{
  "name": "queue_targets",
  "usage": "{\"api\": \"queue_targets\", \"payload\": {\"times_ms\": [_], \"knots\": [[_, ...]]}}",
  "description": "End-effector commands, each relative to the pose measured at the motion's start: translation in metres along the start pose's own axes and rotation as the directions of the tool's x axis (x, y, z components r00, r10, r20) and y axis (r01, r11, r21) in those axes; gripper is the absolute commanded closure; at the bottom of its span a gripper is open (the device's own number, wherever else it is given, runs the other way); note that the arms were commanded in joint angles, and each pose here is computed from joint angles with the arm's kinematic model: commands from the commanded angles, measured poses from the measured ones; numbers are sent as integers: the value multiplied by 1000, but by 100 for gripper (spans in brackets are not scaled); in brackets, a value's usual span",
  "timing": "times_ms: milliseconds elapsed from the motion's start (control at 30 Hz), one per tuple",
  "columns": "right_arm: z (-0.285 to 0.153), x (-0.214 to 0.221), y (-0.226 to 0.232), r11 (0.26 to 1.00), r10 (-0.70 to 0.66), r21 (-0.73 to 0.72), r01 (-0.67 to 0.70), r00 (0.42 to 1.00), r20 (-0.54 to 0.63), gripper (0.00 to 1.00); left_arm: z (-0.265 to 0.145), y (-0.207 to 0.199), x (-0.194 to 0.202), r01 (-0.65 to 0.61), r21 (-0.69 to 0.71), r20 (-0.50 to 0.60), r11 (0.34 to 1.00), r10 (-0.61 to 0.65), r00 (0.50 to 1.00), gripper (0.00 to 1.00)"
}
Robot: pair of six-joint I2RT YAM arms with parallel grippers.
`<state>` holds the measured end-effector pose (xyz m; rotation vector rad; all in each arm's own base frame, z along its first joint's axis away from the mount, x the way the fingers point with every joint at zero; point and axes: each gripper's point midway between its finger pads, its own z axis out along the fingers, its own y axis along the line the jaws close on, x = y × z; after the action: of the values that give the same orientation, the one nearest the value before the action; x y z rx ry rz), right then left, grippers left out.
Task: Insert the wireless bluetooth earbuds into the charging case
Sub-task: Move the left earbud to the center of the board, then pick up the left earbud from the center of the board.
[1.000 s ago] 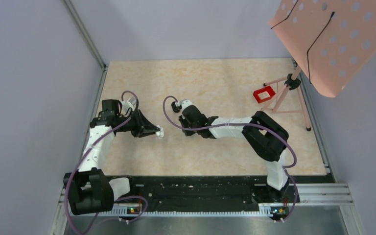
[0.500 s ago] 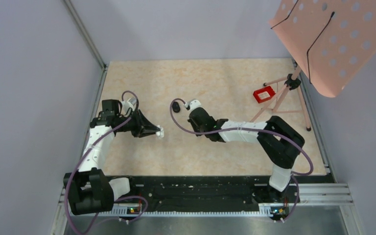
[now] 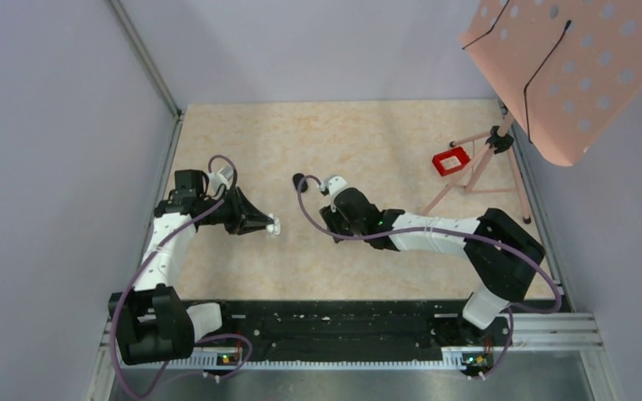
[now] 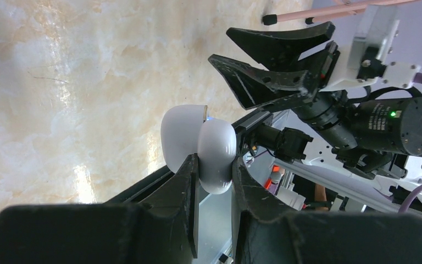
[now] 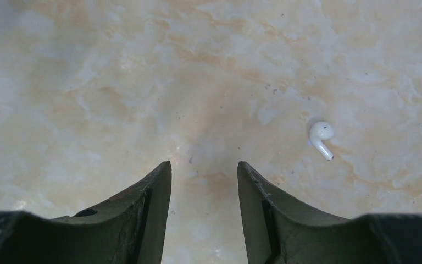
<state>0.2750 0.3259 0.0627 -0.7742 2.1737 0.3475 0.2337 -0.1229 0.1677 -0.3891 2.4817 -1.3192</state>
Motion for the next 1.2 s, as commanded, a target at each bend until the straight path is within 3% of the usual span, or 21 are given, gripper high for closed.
{"api": "queue_targets", "payload": {"times_ms": [0, 133, 267, 600, 1167], "knots": [[-14, -30, -13, 990, 135, -50, -131, 987, 90, 55, -1, -7, -5, -39, 28, 12, 999, 39, 999, 100], [-10, -31, -47, 981, 193, 13, -195, 978, 82, 62, -2, -8, -5, -42, 31, 13, 999, 42, 999, 100], [1, -19, -67, 985, 163, 62, -162, 987, -11, 62, -1, -7, -5, -39, 28, 12, 999, 39, 999, 100], [24, -13, -74, 996, 37, 79, -30, 996, -79, 60, -1, -8, -5, -40, 30, 12, 999, 40, 999, 100], [49, -1, -84, 991, 18, 133, -1, 992, -126, 67, -2, -8, -5, -40, 27, 14, 999, 40, 999, 100]]}}
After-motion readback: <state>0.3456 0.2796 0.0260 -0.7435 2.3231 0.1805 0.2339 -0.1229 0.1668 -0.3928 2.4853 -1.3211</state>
